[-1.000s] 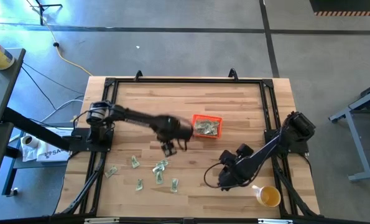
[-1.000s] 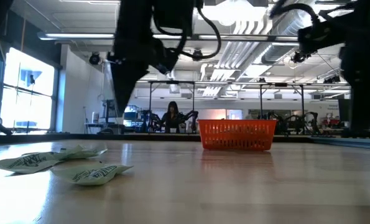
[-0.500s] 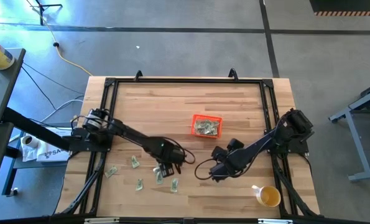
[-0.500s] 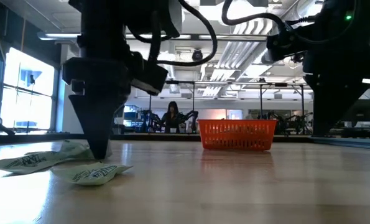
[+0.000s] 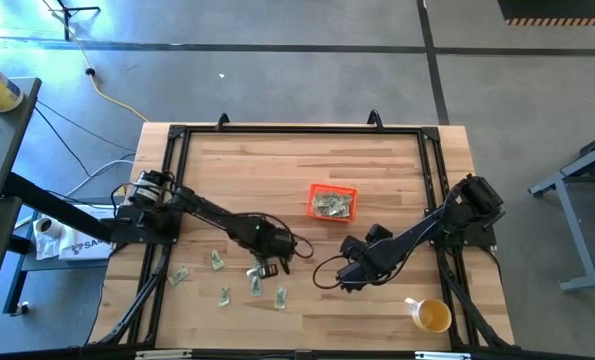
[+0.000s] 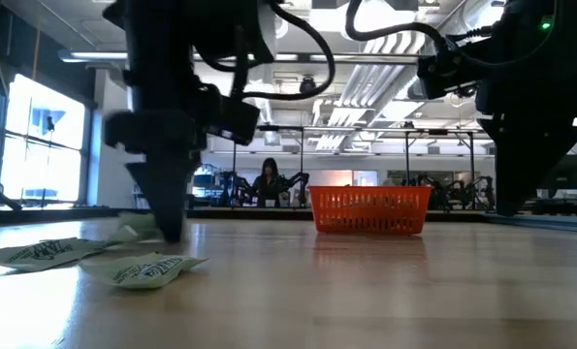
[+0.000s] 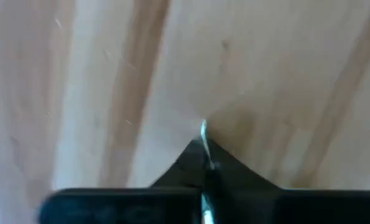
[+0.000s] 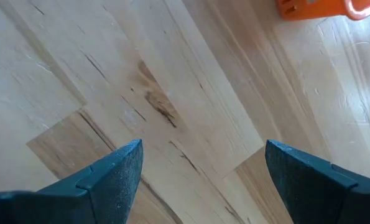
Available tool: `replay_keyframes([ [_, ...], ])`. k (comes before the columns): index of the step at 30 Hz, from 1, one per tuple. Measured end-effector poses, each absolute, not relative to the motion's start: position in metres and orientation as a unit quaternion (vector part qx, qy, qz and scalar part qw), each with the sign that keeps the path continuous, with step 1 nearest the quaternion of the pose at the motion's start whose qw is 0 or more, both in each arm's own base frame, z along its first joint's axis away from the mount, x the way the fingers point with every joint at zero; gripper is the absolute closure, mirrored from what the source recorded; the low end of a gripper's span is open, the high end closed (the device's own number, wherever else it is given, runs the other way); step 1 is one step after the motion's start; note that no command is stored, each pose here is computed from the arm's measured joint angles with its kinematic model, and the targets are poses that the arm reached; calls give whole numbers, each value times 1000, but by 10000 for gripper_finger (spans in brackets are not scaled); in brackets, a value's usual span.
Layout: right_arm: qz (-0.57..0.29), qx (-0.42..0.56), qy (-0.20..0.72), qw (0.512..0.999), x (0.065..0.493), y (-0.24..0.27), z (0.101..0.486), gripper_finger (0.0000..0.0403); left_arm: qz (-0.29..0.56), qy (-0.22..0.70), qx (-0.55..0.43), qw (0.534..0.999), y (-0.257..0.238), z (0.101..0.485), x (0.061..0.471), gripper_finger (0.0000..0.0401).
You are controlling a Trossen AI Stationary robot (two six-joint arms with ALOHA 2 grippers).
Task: Pick and place Stevia / Truvia into bins
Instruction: Put the green stevia packet into the orange basket
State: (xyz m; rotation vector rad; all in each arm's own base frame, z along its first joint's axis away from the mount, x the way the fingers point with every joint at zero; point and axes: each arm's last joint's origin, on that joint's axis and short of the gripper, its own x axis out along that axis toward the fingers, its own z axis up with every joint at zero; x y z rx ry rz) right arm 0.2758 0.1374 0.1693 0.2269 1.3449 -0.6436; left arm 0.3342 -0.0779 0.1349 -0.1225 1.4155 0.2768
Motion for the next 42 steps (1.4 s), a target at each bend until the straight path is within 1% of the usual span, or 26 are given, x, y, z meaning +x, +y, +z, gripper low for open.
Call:
replay_keyframes([
  [1, -292, 104, 611, 729, 276, 138, 169, 76, 130, 642, -44, 754, -73, 137, 337, 376],
  [2, -293, 105, 610, 728, 276, 137, 169, 76, 137, 633, -35, 761, -68, 142, 340, 379],
  [7, -308, 118, 612, 719, 272, 140, 169, 76, 163, 603, -21, 781, -27, 161, 363, 364],
  [10, -324, 124, 616, 708, 265, 146, 170, 76, 169, 581, -27, 796, -1, 181, 376, 378],
  [12, -334, 126, 617, 702, 258, 153, 170, 76, 174, 573, -28, 801, 12, 196, 383, 378],
  [14, -343, 134, 614, 699, 251, 161, 170, 76, 171, 546, -28, 820, 22, 216, 393, 378],
  [16, -350, 145, 607, 699, 245, 170, 170, 76, 149, 514, -22, 845, 27, 236, 403, 375],
  [19, -359, 165, 601, 695, 236, 181, 170, 76, 116, 441, -23, 890, 32, 254, 426, 372],
  [23, -364, 184, 601, 687, 228, 191, 170, 76, 107, 387, -25, 916, 37, 255, 451, 371],
  [25, -364, 188, 603, 685, 226, 194, 170, 76, 116, 389, -12, 914, 40, 247, 457, 354],
  [27, -364, 190, 603, 684, 225, 195, 170, 76, 120, 393, 0, 912, 42, 238, 461, 320],
  [32, -365, 179, 591, 697, 225, 194, 170, 76, 151, 439, 11, 886, 43, 226, 456, 218],
  [33, -361, 172, 590, 702, 226, 194, 170, 76, 150, 452, 12, 879, 42, 228, 452, 198],
  [36, -352, 152, 585, 715, 230, 191, 170, 76, 119, 532, 2, 838, 34, 237, 427, 152],
  [37, -347, 145, 583, 720, 232, 189, 170, 76, 115, 568, -8, 815, 29, 240, 417, 142],
  [39, -331, 129, 579, 734, 237, 186, 170, 76, 119, 646, -29, 753, 18, 238, 394, 131],
  [42, -300, 117, 574, 753, 247, 180, 166, 76, 158, 718, -79, 673, -1, 221, 372, 130],
])
